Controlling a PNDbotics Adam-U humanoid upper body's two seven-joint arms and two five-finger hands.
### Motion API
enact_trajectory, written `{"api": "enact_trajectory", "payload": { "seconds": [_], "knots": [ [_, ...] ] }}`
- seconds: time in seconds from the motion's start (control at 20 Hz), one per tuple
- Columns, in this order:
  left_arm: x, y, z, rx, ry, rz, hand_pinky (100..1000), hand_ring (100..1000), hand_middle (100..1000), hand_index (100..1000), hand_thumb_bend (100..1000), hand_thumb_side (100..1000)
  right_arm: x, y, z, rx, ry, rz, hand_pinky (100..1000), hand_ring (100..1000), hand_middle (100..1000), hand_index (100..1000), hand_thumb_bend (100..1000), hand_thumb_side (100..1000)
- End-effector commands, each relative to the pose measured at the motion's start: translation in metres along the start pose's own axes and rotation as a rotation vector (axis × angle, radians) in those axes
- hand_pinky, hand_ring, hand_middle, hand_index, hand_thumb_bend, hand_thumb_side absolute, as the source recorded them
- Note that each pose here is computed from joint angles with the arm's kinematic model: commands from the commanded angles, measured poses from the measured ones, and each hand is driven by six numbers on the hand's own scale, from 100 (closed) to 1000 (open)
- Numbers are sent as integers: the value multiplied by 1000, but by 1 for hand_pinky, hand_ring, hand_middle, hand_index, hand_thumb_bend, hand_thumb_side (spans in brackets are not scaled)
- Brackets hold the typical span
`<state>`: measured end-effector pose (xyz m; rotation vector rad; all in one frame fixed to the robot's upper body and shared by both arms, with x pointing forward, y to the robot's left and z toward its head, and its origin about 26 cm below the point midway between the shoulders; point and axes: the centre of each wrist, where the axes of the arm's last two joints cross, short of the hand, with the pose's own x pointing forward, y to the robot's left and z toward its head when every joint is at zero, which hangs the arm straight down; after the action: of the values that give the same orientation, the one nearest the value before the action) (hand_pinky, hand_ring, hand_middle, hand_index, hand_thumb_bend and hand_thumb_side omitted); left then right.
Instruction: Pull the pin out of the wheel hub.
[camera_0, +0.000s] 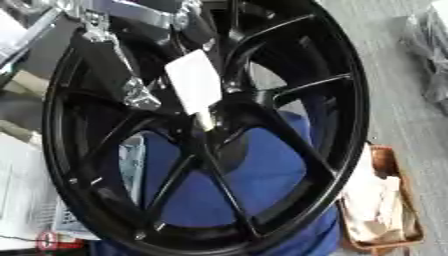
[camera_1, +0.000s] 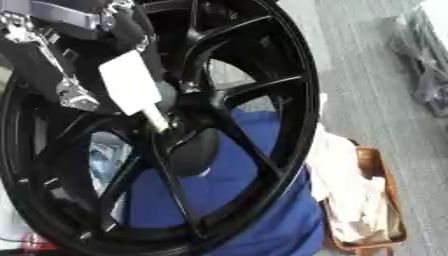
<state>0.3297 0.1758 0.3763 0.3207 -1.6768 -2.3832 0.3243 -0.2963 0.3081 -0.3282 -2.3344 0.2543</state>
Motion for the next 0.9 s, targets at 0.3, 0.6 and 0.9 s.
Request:
{"api": "enact_trajectory", "payload": {
  "seconds": [0.3, 0.6, 0.9],
  "knots": [
    [-5, 24, 47, 111, 87, 35, 763, 599, 516, 553, 100, 100, 6, -8, -2, -14, -20, 20, 767, 755, 774, 845, 132, 457],
    [-22, 15, 94, 214, 220, 115, 763, 596, 514, 554, 100, 100, 3, -13, 1, -29, -11, 39, 767, 756, 774, 845, 137, 459],
    [-38, -3, 148, 349, 392, 192, 763, 593, 513, 554, 100, 100, 2, -19, 3, -49, -11, 59, 768, 758, 776, 845, 134, 451]
  ]
}}
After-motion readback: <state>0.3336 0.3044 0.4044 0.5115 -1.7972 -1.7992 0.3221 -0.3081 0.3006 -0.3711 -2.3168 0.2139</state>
